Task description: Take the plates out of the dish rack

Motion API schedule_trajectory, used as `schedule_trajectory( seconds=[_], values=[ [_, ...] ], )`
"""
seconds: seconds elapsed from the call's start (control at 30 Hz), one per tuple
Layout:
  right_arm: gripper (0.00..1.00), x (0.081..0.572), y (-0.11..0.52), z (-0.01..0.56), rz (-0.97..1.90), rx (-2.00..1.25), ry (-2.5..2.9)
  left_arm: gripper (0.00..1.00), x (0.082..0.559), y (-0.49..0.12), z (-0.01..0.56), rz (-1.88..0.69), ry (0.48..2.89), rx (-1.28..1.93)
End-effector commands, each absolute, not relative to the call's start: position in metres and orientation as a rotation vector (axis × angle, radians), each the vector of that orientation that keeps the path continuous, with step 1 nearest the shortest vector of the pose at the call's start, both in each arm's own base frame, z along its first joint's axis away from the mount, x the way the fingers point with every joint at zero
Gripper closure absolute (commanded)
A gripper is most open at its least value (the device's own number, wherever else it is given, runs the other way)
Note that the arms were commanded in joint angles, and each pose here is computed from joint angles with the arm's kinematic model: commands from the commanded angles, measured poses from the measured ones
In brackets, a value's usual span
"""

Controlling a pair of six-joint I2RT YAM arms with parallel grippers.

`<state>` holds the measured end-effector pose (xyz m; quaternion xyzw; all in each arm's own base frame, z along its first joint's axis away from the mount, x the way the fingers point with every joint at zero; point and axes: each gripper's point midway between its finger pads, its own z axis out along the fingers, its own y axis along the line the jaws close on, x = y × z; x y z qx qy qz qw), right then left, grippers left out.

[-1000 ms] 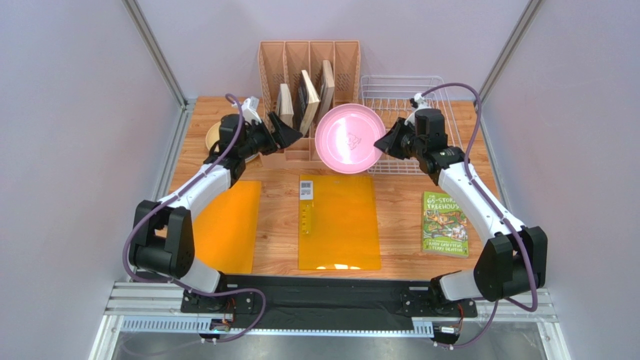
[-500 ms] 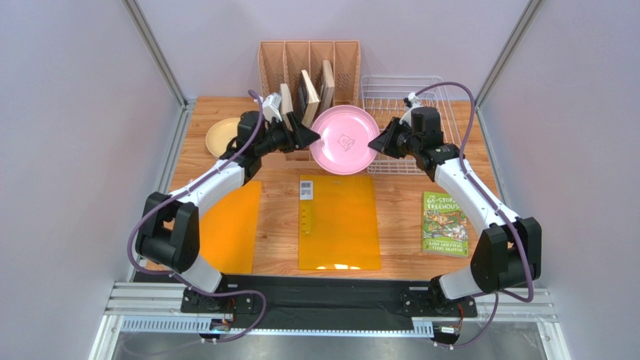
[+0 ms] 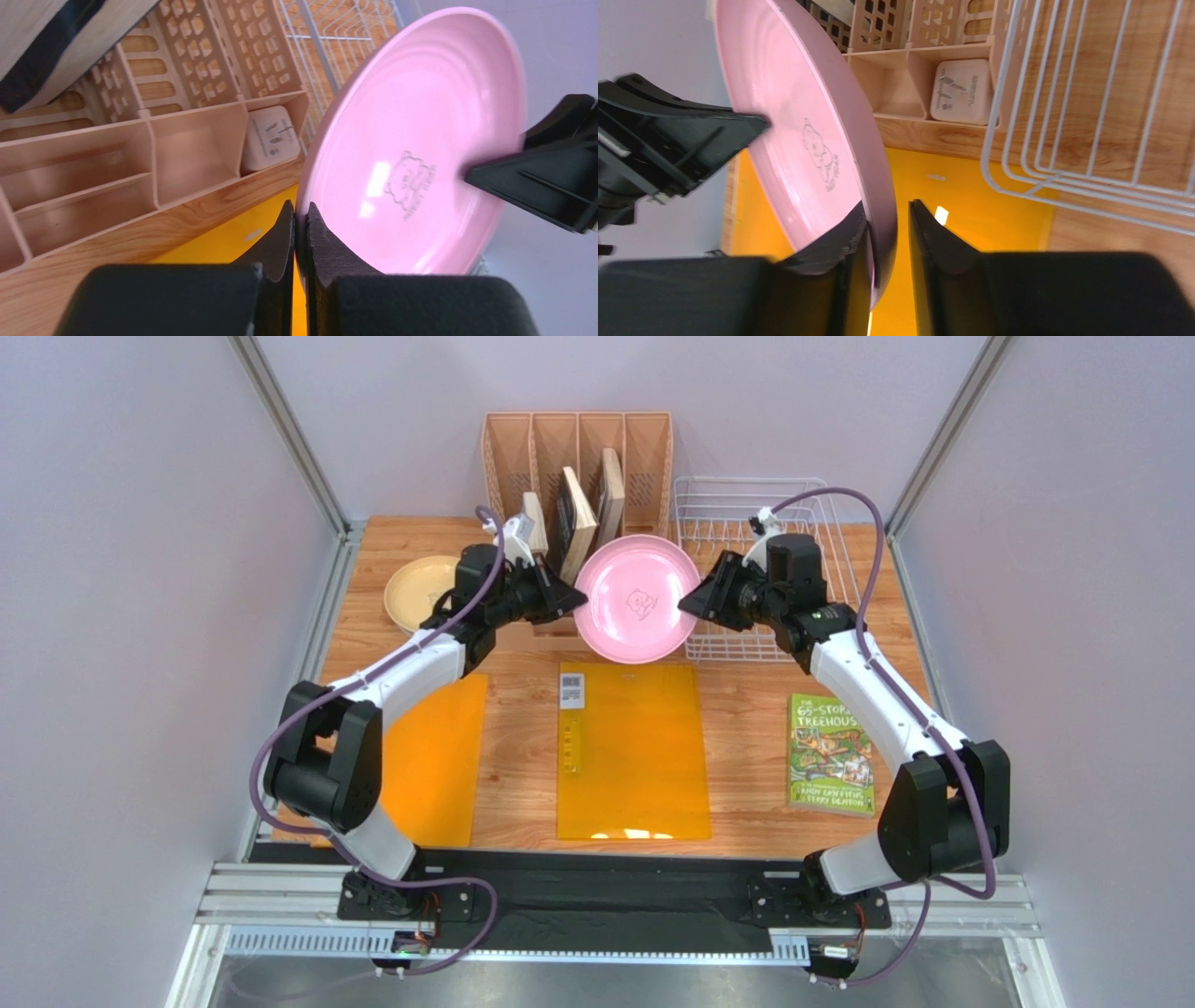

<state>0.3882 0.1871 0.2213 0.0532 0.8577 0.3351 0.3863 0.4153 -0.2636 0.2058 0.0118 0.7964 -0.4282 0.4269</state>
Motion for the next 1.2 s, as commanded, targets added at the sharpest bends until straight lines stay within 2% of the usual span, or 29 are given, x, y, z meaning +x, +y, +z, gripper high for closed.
schedule_trajectory(
  seconds=[0.0,0.1,0.37,0.53,0.77,1.17],
  values=[
    [0.39,0.396,0.191,0.264,0.878,0.082,2.056,1.00,0.423,-0.249,0.240,-0.926,1.913,0.063],
    [0.28,0.399,0.181,0.263,0.808,0.111,2.055,1.00,0.423,-0.229,0.257,-0.805,1.877,0.043],
    [0.27,0.401,0.154,0.249,0.684,0.157,2.081,1.00,0.411,-0.154,0.303,-0.579,1.793,-0.086],
    [0.27,0.404,0.138,0.241,0.651,0.193,2.098,1.00,0.404,-0.059,0.316,-0.334,1.712,-0.340],
    [0.27,0.407,0.133,0.234,0.638,0.205,2.113,1.00,0.394,0.041,0.308,-0.149,1.645,-0.585],
    [0.24,0.412,0.122,0.232,0.582,0.210,2.111,1.00,0.417,0.087,0.260,-0.071,1.685,-0.717]
  ],
)
